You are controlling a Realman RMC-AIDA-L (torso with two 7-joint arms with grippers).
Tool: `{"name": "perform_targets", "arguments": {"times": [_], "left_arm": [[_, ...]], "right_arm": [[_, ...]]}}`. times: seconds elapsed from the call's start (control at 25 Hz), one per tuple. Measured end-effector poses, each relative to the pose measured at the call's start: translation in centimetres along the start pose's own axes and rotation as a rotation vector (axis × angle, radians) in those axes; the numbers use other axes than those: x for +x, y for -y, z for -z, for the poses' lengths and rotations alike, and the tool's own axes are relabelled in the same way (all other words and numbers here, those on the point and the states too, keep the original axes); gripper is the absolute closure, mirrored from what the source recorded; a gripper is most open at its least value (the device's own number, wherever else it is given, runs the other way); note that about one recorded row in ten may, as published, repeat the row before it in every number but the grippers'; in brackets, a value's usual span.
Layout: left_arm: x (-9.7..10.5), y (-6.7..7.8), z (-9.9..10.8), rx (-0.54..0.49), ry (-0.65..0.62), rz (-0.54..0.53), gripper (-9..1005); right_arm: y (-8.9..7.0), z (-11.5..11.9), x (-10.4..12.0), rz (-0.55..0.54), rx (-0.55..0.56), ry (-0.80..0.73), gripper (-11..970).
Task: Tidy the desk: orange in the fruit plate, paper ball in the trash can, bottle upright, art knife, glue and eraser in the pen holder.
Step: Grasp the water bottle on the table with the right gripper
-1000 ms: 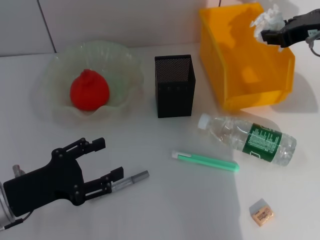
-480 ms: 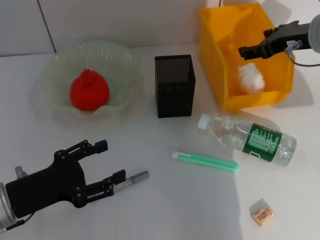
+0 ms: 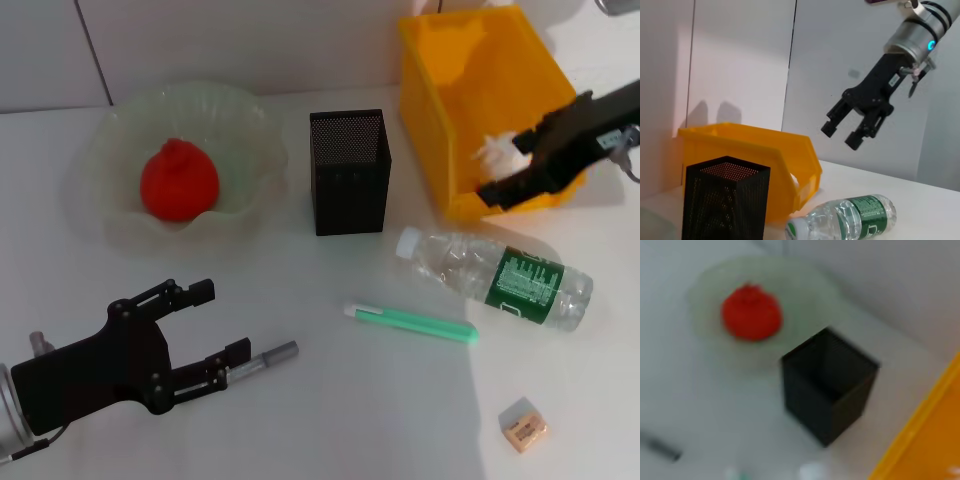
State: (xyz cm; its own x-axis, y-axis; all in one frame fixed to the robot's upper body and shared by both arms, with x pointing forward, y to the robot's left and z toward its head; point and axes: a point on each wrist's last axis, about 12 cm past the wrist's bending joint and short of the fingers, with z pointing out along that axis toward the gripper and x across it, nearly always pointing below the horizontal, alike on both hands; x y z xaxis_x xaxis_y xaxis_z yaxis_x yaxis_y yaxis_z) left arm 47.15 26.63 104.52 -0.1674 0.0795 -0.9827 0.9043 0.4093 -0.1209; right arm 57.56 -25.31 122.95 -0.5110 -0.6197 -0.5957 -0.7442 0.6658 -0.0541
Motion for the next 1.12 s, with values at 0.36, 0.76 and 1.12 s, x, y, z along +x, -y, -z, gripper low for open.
{"name": "perform_targets", "arguments": {"times": [0.36,0.76,1.12], "left_arm": [[0.1,-0.1,-0.4,0.002,0.000,0.006,184],[0.3,-0.1,-0.6,0.006,0.002,0.006,183],[0.2,-0.1,-0.6,0.006,0.003,0.005,183]], "right_arm": [[-0.3,-0.2,1.8,0.073,-0.024,-0.183,154],[-0.2,-4.4,3.0,0.111,-0.063,-0.321,154],[-0.4,-6.9,3.1,0.120,-0.078,-0.356,154]]}}
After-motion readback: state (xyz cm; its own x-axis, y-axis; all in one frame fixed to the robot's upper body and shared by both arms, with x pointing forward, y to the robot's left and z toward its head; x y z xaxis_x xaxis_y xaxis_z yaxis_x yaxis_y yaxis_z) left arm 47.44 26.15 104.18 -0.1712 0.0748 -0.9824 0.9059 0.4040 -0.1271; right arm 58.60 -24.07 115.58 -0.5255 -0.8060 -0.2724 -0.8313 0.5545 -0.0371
